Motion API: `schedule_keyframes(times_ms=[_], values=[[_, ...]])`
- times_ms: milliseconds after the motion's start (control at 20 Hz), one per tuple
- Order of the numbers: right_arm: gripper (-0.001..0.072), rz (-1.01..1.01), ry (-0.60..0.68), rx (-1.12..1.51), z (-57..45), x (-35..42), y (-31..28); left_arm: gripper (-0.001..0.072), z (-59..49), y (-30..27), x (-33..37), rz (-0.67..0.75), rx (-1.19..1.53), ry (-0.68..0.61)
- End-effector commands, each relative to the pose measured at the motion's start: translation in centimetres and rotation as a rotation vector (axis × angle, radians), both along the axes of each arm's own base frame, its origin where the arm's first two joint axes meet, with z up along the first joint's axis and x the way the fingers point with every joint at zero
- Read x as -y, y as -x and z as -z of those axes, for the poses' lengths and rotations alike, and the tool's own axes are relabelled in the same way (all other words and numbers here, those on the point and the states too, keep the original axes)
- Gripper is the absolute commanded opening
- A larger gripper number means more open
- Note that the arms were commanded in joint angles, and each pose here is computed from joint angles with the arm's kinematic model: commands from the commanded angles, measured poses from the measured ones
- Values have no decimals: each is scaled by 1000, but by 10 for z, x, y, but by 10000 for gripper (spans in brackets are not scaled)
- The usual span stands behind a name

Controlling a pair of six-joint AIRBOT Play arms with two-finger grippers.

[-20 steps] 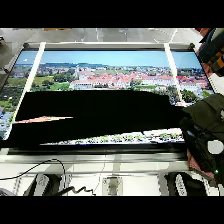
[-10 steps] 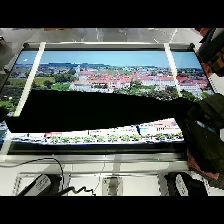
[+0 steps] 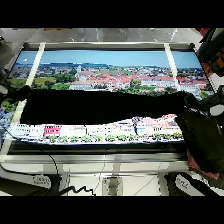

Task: Fold the clothes and pants, and hang the long-sleeved shirts on hangers.

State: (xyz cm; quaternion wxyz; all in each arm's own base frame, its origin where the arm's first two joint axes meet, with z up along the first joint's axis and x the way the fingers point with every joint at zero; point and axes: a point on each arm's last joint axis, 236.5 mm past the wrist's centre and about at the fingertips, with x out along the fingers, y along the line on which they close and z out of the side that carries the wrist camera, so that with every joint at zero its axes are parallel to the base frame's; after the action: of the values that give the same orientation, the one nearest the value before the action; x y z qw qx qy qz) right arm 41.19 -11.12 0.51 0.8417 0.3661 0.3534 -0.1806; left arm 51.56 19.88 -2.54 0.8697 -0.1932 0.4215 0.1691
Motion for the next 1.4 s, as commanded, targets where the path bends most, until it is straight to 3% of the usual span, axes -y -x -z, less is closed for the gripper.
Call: schedule_keyframes(times_ms=[0, 50, 100, 150, 350, 500, 550, 600, 650, 750, 850, 1050, 1100, 1150, 1350], values=[[36, 43, -43, 14, 23, 7, -35, 9, 10, -47, 10, 21, 59, -12], [279, 38, -45, 12, 29, 4, -42, 76, 8, -56, 13, 28, 87, -24], [657, 18, -40, 7, 32, -1, -46, 397, 3, -61, 17, 35, 107, -34], [704, -21, -14, 7, 31, -7, -50, 701, -4, -63, 19, 38, 123, -40], [686, -163, 39, -18, 18, -26, -53, 706, -36, -46, 9, 28, 116, -45], [686, -230, 41, -68, 14, -34, -48, 693, -41, 9, -19, 12, -58, -78], [686, -254, 47, -80, 13, -36, -46, 618, -38, 37, -31, -4, -152, -77], [686, -276, 45, -95, 13, -39, -43, 485, -32, 65, -40, -23, -244, -66], [686, -298, 43, -111, 15, -42, -40, 434, -22, 94, -45, -14, -341, -39], [685, -336, 30, -146, 18, -49, -32, 434, 5, 153, -40, 57, -524, 33], [685, -397, 35, -181, 22, -55, -23, 434, 22, 175, -21, 92, -478, 117], [685, -423, 14, -207, 25, -61, -16, 442, 31, 155, -7, -156, -133, 344], [685, -422, 10, -205, 24, -62, -16, 529, 38, 152, -2, -196, -106, 411], [685, -421, 7, -203, 24, -63, -16, 720, 47, 150, 2, -215, -105, 453], [685, -416, -17, -191, 22, -67, -18, 709, 82, 141, 11, -257, -118, 550]])
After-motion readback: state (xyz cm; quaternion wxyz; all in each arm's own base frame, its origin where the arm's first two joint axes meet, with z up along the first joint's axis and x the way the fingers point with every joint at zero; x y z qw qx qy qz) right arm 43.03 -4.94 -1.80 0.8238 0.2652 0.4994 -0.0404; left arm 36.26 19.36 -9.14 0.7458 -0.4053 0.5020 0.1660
